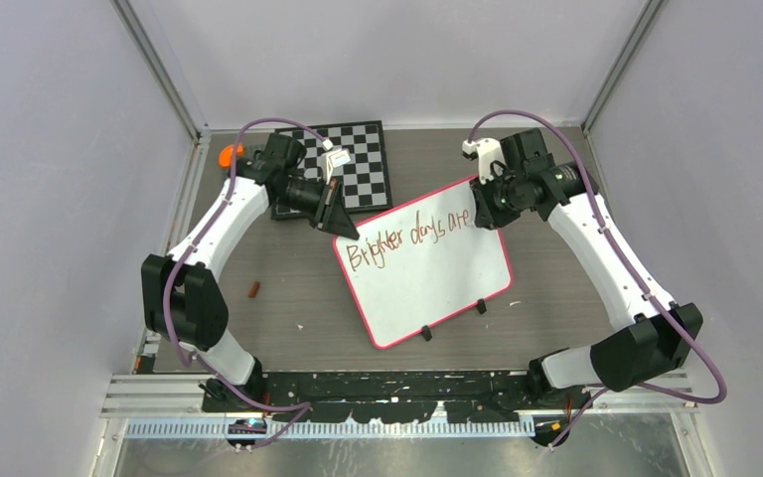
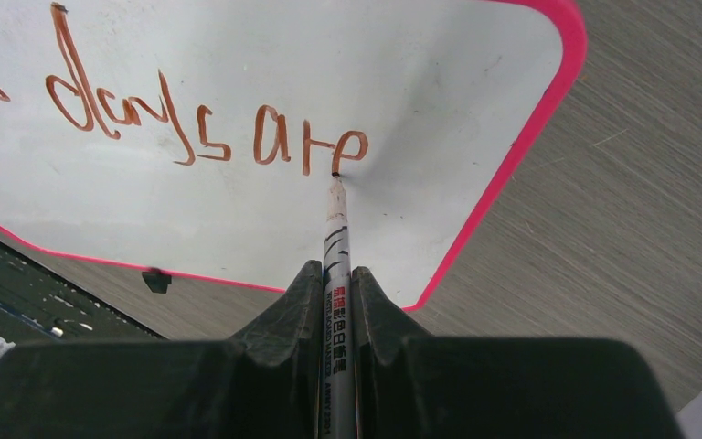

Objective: Write a sentence on the whiteboard

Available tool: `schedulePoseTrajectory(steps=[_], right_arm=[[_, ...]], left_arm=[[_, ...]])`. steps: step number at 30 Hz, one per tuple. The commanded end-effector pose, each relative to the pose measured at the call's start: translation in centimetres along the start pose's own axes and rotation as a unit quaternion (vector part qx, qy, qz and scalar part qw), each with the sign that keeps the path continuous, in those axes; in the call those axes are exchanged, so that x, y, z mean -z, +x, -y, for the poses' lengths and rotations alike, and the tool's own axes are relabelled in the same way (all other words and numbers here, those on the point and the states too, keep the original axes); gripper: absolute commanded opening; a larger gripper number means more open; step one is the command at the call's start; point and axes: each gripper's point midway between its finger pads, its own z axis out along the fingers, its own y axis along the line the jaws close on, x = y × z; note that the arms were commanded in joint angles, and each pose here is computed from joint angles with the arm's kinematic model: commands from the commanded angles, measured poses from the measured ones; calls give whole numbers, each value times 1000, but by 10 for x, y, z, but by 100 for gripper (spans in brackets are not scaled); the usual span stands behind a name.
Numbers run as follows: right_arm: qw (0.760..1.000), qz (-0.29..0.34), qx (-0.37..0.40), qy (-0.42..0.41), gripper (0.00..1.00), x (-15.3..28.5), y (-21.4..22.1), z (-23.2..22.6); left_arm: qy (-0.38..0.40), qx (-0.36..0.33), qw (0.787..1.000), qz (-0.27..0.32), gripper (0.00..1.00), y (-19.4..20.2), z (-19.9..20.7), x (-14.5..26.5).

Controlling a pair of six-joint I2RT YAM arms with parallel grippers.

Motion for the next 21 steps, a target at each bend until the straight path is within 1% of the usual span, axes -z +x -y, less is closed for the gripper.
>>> schedulePoseTrajectory(steps=[1, 8, 14, 17, 21], right_arm=[[1000, 21, 10, 21, 0, 5, -3, 5], [998, 22, 20, 47, 0, 13, -3, 18], [997, 27, 30, 65, 0, 20, -12, 25], [998, 31, 32, 51, 0, 26, -17, 19], [999, 30, 34, 3, 0, 33, -18, 0]], left_arm=[[-4, -8, 1000, 1, 0, -3, -2, 0], [-8, -11, 1000, 1, 0, -5, -4, 0], [-10, -19, 1000, -1, 0, -6, -3, 0], [-12, -23, 1000, -2, 0, -7, -3, 0], [-14, -27, 1000, -4, 0, -8, -2, -1]])
